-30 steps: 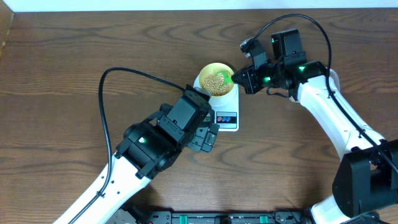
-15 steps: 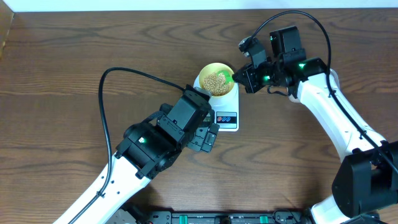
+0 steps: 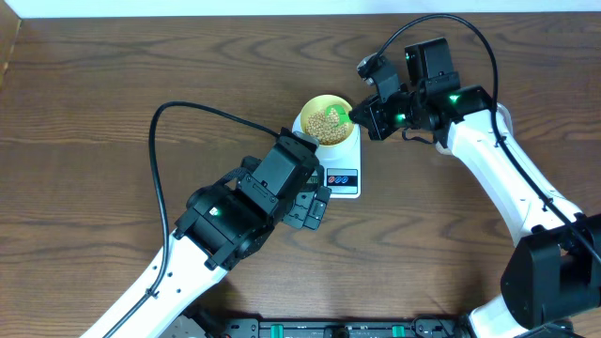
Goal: Scoop item into bowl and weigh 50g on scale
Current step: 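Tilt the green scoop with the right gripper to pour beans into bowl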
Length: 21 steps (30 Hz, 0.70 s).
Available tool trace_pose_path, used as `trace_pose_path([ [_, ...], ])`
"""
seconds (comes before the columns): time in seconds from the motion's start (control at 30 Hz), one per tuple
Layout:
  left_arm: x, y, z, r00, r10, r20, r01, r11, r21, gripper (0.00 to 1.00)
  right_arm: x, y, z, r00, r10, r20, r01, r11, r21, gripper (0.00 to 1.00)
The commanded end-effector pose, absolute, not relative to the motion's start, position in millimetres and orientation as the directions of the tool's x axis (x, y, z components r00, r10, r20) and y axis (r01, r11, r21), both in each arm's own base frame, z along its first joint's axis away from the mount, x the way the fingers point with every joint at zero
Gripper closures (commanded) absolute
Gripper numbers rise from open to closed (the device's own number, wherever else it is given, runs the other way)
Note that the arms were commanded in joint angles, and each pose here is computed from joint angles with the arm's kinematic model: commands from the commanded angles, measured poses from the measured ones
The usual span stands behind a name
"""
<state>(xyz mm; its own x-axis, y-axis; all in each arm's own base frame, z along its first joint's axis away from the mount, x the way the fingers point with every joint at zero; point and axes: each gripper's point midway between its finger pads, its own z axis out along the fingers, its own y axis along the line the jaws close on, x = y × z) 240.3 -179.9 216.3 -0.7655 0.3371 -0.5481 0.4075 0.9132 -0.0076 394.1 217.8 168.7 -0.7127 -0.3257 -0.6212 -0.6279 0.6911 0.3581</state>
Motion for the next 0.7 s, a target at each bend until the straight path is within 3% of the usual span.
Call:
trace_pose_path([
  [0.0, 242.8, -178.5, 219.7, -0.757, 0.344, -0.555, 0.410, 0.912, 0.006, 0.00, 396.2, 225.4, 177.0, -0.686, -0.342, -0.642, -0.655, 0.674, 0.342, 0.99],
  [0.67, 242.8, -178.5, 219.7, -0.757, 0.344, -0.555, 0.410, 0.912, 0.006, 0.00, 395.9, 224.2, 175.3, -0.695, -0.341, -0.633, -0.645, 0.684, 0.340, 0.99],
])
